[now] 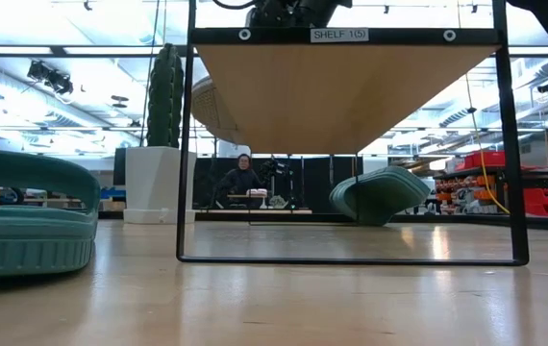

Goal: Pick and place slides into the shelf
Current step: Put the gray slipper on the shelf

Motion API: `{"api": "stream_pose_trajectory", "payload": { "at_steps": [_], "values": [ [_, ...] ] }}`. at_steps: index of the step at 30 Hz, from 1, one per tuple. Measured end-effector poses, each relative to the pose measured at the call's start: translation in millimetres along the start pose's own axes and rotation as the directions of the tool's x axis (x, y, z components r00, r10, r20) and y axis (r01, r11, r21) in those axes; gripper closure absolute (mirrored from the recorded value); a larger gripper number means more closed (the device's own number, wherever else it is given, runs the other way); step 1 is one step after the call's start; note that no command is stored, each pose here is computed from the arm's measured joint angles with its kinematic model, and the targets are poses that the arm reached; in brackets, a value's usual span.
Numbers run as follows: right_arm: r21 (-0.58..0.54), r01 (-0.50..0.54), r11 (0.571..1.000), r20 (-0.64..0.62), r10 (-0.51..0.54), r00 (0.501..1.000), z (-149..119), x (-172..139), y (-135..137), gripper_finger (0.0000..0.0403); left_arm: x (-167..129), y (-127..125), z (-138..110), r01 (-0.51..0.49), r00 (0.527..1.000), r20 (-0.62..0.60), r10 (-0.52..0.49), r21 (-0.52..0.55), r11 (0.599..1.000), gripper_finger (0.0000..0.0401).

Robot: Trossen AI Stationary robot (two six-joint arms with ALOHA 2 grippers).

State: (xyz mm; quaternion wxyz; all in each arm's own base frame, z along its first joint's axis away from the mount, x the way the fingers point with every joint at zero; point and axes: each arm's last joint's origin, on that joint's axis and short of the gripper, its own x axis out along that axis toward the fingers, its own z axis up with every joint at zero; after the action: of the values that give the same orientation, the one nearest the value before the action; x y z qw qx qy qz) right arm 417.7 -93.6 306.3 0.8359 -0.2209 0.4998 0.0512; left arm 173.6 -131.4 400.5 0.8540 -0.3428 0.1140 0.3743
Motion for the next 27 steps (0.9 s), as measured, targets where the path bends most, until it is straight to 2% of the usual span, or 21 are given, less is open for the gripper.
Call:
{"api": "stream_pose_trajectory", "payload": {
  "at_steps": [5, 16, 27],
  "values": [
    [-0.010, 0.033, 0.999, -0.011, -0.033, 0.999, 0.2, 0.0, -1.5, 0.0393, 0.0, 0.0, 0.0, 0.000, 1.000, 0.000, 0.000, -0.001, 1.000, 0.0035],
    [-0.011, 0.038, 0.999, -0.010, -0.038, 0.999, 0.2, -0.7, -1.9, 0.0392, 0.0, 0.0, 0.0, 0.000, 1.000, 0.000, 0.000, -0.003, 1.000, 0.0035],
    [-0.010, 0.023, 1.000, -0.014, -0.023, 1.000, -0.8, -0.9, -1.3, 0.0360, 0.0, 0.0, 0.0, 0.000, 1.000, 0.000, 0.000, -0.003, 1.000, 0.0035]
  ]
}}
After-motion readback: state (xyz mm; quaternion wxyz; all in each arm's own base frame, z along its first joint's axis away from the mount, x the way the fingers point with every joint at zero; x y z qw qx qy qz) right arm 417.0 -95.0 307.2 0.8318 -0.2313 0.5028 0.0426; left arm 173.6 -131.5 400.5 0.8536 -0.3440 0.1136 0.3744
